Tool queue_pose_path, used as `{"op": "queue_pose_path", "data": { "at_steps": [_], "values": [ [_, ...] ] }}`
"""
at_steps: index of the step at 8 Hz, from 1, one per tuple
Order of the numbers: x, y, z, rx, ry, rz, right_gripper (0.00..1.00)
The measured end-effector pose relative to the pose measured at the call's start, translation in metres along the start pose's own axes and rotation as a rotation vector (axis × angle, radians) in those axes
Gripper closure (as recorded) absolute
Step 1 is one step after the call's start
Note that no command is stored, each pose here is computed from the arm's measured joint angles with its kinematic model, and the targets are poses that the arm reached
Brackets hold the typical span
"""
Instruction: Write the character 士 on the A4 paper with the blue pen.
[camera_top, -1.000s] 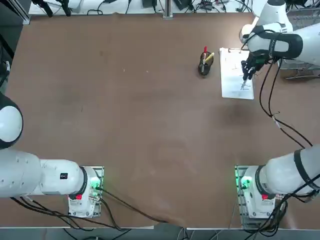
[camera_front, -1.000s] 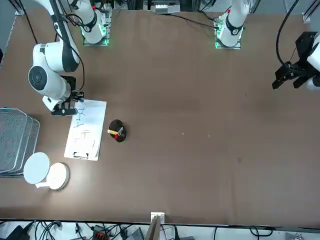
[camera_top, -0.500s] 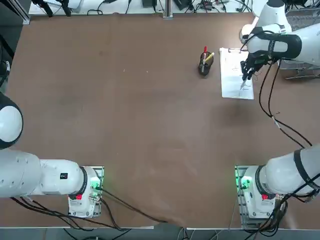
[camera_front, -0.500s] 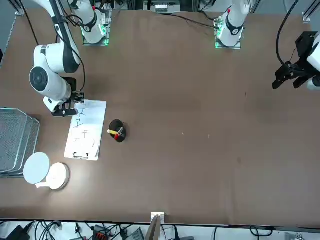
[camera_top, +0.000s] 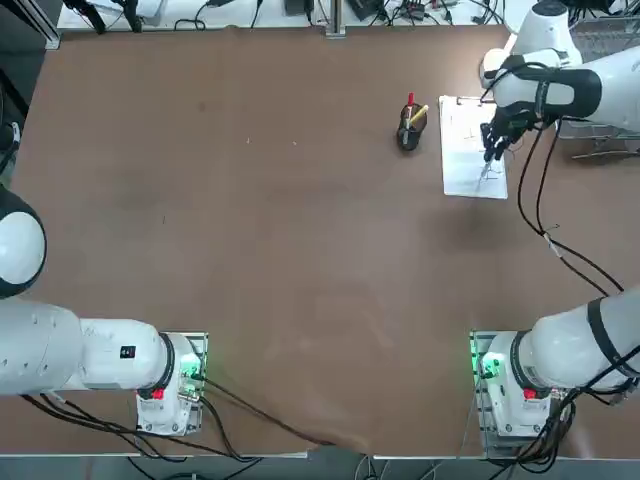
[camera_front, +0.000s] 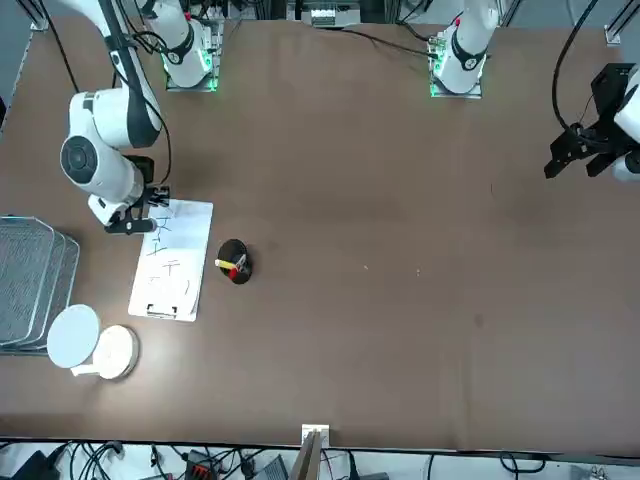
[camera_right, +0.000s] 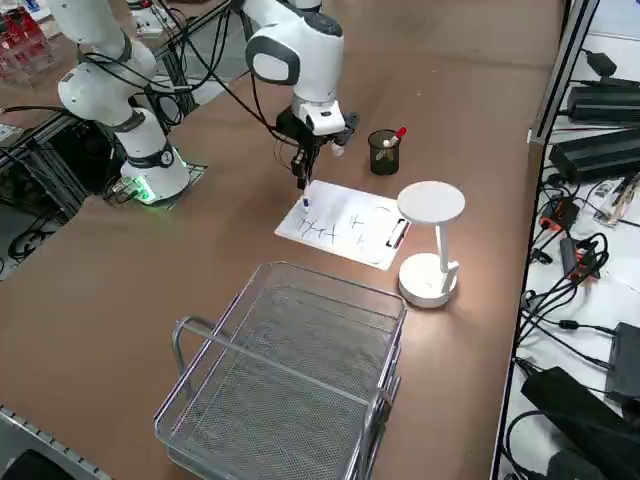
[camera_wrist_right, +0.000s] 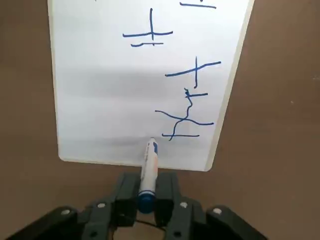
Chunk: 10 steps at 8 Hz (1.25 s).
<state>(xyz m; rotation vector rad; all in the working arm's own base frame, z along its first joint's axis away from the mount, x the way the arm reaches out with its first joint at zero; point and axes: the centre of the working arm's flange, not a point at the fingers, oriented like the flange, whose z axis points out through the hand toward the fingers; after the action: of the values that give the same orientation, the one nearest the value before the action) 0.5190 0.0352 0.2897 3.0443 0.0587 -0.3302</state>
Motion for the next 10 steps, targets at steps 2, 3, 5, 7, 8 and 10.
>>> {"op": "queue_pose_path", "data": {
  "at_steps": [2,3,5,7,8,10],
  "values": [
    [-0.0001,-0.0027,-0.0002,-0.001,0.001,0.017,0.80],
    [-0.0001,-0.0039,-0.0003,-0.002,0.001,0.021,0.80],
    [-0.0001,-0.0046,-0.0003,-0.003,0.001,0.026,0.80],
    [-0.0001,-0.0049,-0.0003,-0.003,0.001,0.036,0.80],
    [-0.0002,-0.0055,-0.0004,-0.003,0.002,0.041,0.80],
    [-0.0003,-0.0087,-0.0007,-0.004,0.003,0.039,0.80]
  ]
}}
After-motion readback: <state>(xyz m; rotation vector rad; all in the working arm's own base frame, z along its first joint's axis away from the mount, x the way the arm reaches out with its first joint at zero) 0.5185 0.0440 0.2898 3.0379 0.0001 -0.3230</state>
